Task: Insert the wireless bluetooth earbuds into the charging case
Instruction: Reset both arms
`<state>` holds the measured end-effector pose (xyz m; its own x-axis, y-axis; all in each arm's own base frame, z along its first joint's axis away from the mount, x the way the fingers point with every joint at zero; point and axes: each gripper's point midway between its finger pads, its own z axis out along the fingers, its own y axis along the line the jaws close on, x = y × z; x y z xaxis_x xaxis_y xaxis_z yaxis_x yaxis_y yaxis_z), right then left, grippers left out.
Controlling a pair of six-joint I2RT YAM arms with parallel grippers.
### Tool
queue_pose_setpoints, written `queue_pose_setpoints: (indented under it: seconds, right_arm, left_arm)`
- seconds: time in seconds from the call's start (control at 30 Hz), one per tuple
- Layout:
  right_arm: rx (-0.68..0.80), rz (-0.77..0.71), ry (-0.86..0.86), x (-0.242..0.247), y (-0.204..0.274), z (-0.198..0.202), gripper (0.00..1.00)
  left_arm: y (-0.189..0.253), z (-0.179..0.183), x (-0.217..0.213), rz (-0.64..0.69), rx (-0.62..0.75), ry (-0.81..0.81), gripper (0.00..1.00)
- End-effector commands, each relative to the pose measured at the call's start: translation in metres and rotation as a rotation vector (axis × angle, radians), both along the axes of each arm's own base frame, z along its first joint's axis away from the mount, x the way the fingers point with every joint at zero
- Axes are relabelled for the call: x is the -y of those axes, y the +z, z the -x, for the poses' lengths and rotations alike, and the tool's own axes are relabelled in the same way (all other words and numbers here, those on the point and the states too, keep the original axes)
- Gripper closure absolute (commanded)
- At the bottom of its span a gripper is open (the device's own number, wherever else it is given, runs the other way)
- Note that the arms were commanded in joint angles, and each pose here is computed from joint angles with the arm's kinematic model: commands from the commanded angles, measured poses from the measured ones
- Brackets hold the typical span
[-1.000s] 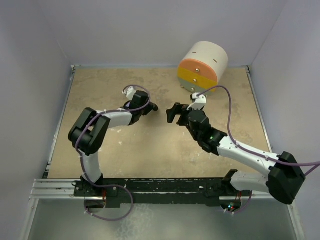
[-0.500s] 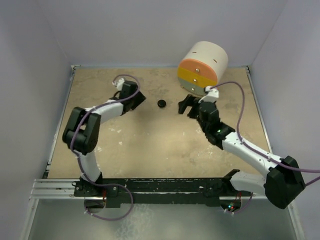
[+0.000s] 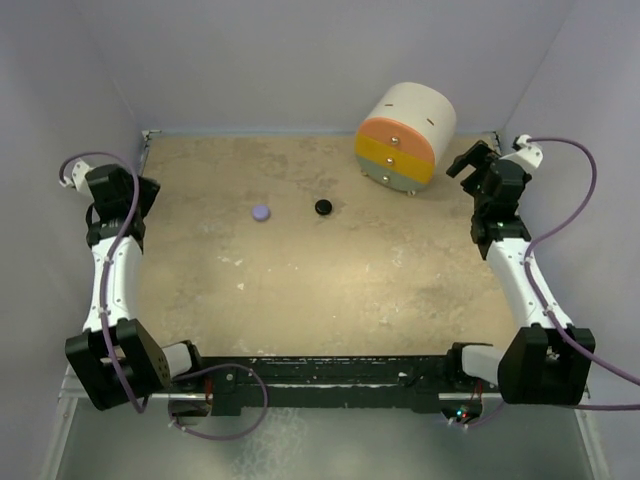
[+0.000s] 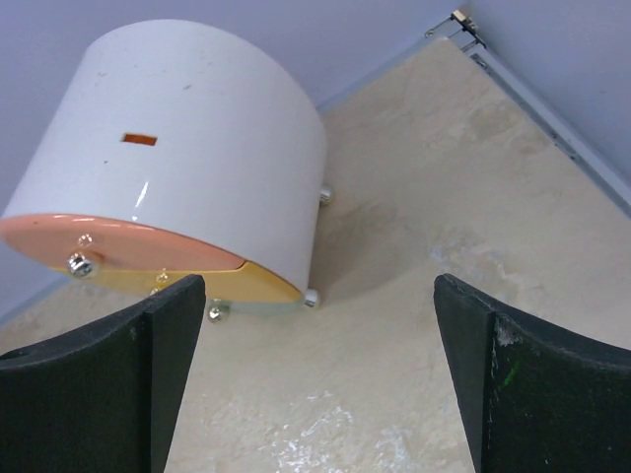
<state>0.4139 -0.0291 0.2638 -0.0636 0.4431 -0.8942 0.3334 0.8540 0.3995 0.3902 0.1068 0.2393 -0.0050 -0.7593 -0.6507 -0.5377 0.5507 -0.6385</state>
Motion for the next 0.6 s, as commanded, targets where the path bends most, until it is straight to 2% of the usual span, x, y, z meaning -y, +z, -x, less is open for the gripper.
queue_pose_setpoints:
  seconds: [0.0,0.23,0.57]
  right_arm:
    - [0.025,0.023,0.037,0.014,0.016,0.002,0.0]
    - [0.013,0.052,0.026,0.026,0.012,0.01,0.0]
    - [0.005,0.059,0.021,0.031,0.01,0.011,0.0]
  left_arm:
    - [-0.03,0.032,0.001,0.0,-0.114,-0.045,0.48]
    - [-0.045,0.042,-0.008,0.029,-0.14,-0.052,0.48]
    - [-0.04,0.043,-0.011,0.035,-0.108,-0.056,0.48]
